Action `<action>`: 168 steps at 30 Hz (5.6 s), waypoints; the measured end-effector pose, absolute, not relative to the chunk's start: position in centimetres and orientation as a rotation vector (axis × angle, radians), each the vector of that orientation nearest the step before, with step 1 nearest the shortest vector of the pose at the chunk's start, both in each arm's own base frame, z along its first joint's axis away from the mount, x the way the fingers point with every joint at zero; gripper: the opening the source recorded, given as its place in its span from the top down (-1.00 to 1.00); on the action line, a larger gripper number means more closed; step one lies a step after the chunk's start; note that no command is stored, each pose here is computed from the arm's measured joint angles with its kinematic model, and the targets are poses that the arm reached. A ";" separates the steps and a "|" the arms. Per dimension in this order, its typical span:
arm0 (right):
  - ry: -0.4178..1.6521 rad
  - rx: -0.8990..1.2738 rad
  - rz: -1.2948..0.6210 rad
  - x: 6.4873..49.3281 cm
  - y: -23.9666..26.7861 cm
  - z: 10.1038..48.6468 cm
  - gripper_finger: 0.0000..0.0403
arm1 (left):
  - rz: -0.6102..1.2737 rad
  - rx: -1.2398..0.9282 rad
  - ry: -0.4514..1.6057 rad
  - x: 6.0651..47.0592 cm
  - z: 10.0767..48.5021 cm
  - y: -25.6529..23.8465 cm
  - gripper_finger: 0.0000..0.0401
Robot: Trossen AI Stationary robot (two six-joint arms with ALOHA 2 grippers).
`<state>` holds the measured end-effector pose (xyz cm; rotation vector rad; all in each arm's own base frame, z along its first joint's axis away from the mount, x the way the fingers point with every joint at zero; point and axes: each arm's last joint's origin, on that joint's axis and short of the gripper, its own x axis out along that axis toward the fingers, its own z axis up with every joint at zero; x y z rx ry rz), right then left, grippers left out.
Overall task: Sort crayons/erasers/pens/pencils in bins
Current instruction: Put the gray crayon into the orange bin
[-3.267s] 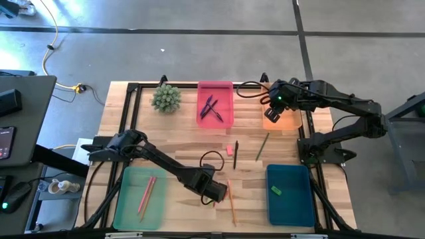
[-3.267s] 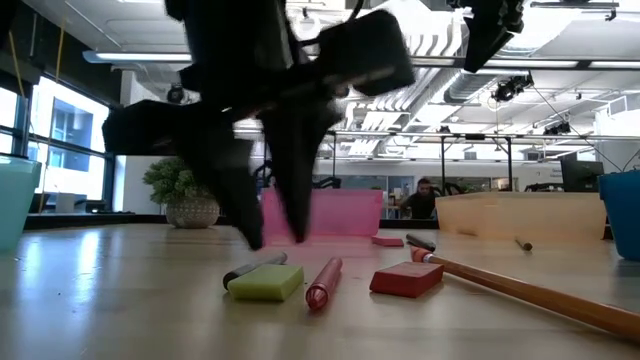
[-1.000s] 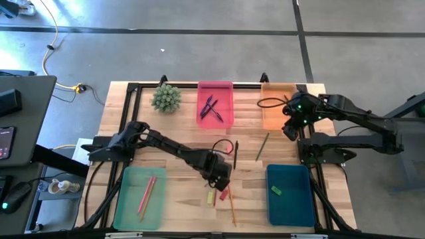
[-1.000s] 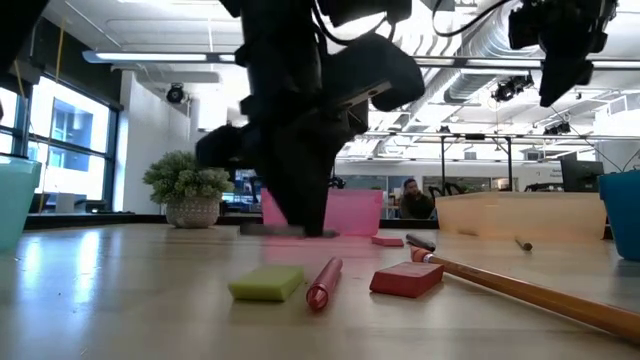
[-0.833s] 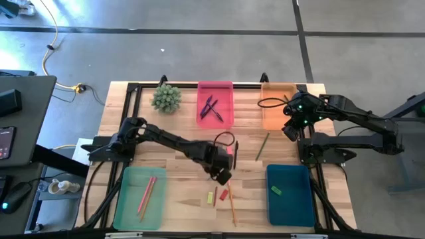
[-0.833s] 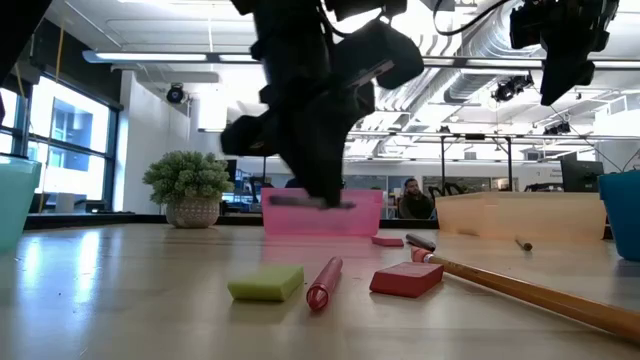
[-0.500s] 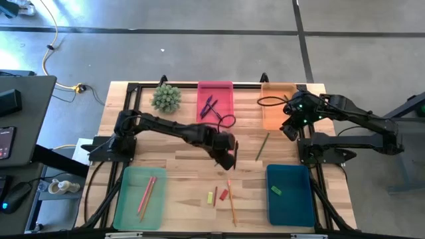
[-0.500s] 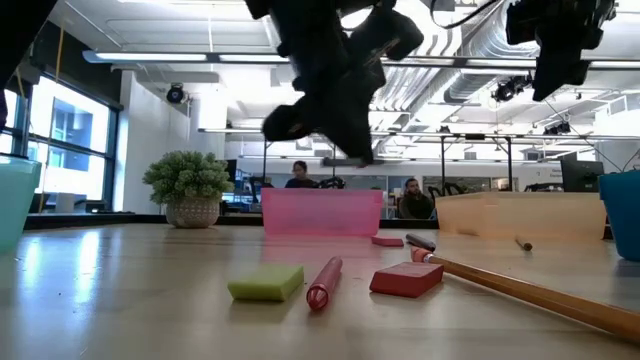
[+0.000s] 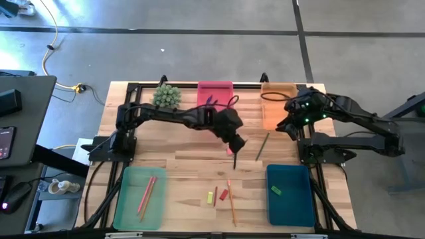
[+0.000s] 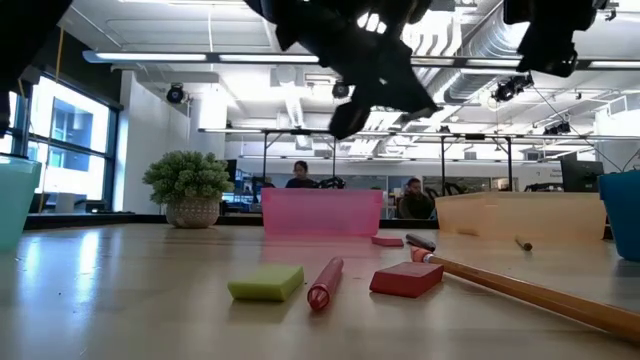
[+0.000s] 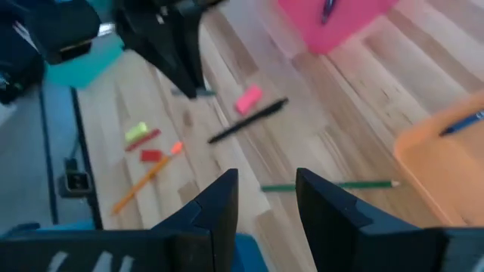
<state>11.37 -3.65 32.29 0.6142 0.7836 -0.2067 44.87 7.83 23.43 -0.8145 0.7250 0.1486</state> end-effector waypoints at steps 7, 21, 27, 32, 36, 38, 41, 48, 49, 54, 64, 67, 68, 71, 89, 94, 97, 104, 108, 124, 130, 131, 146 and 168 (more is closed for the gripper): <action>0.629 0.684 -0.186 11.8 -3.7 33.5 0.38 | 0.021 -0.790 0.556 45.5 24.9 9.6 0.95; 0.377 0.769 -0.161 13.1 -4.2 35.6 0.38 | -0.154 -0.758 0.287 46.2 27.6 11.3 0.95; 0.335 0.762 -0.149 13.2 -4.3 36.0 0.38 | -0.184 -0.752 0.205 46.2 28.5 11.9 0.95; 0.334 0.781 -0.152 13.2 -4.3 36.0 0.38 | -0.192 -0.742 0.151 46.1 29.0 12.4 0.95; 0.334 0.779 -0.152 13.2 -4.3 36.0 0.38 | -0.182 -0.749 0.120 46.0 29.3 12.9 0.95; 0.332 0.777 -0.160 13.2 -4.3 36.0 0.38 | -0.173 -0.750 0.115 45.9 29.3 13.2 0.95; 0.328 0.775 -0.195 13.3 -4.5 35.9 0.38 | -0.168 -0.741 0.091 45.8 29.5 13.7 0.95; 0.307 0.765 -0.214 14.2 -4.9 35.9 0.38 | -0.151 -0.738 0.060 45.6 29.8 14.5 0.95; 0.300 0.764 -0.211 14.4 -5.0 36.0 0.38 | -0.149 -0.738 0.057 45.5 29.8 14.7 0.95; 0.324 0.771 -0.219 15.2 -5.3 35.6 0.38 | -0.144 -0.737 0.052 45.4 29.8 15.0 0.95; 0.344 0.777 -0.224 15.8 -5.6 35.3 0.58 | -0.140 -0.732 0.062 45.4 29.7 15.0 0.95; 0.343 0.777 -0.223 15.9 -5.6 35.3 0.74 | -0.139 -0.732 0.062 45.4 29.7 15.0 0.95; 0.343 0.777 -0.222 15.9 -5.5 35.3 0.80 | -0.137 -0.732 0.062 45.4 29.6 15.0 0.95; 0.344 0.777 -0.222 15.8 -5.5 35.3 0.93 | -0.134 -0.731 0.061 45.5 29.6 15.0 0.95; 0.372 0.790 -0.240 15.8 -5.6 34.9 0.91 | -0.079 -0.584 0.099 45.4 29.1 15.1 0.55; 0.467 0.819 -0.339 15.7 -5.7 33.8 0.94 | -0.045 -0.465 0.192 45.2 28.0 15.3 0.30; 0.549 0.832 -0.421 15.7 -5.8 32.9 0.94 | -0.024 -0.442 0.267 44.8 27.3 15.9 0.24; 0.704 0.801 -0.633 15.9 -6.4 30.9 0.94 | 0.006 -0.395 0.464 43.6 25.3 16.8 0.28; 0.741 0.737 -0.786 16.4 -7.1 30.1 0.94 | 0.002 -0.382 0.566 43.0 24.4 16.6 0.34; 0.984 0.545 -1.168 18.2 -12.2 25.7 0.94 | 0.046 -0.326 0.743 42.1 23.4 16.5 0.46; 1.148 0.596 -1.121 18.2 -14.9 23.2 0.94 | 0.144 -0.304 0.803 41.8 24.9 16.8 0.49; 1.173 0.610 -1.110 18.1 -15.4 22.8 0.94 | 0.166 -0.291 0.817 41.8 25.1 16.9 0.50; 1.357 0.709 -0.977 16.5 -20.3 18.5 0.94 | 0.366 -0.220 0.949 40.8 28.4 17.2 0.57; 1.337 0.694 -0.862 15.2 -23.7 16.2 0.75 | 0.721 -0.276 1.353 36.4 29.1 16.8 0.58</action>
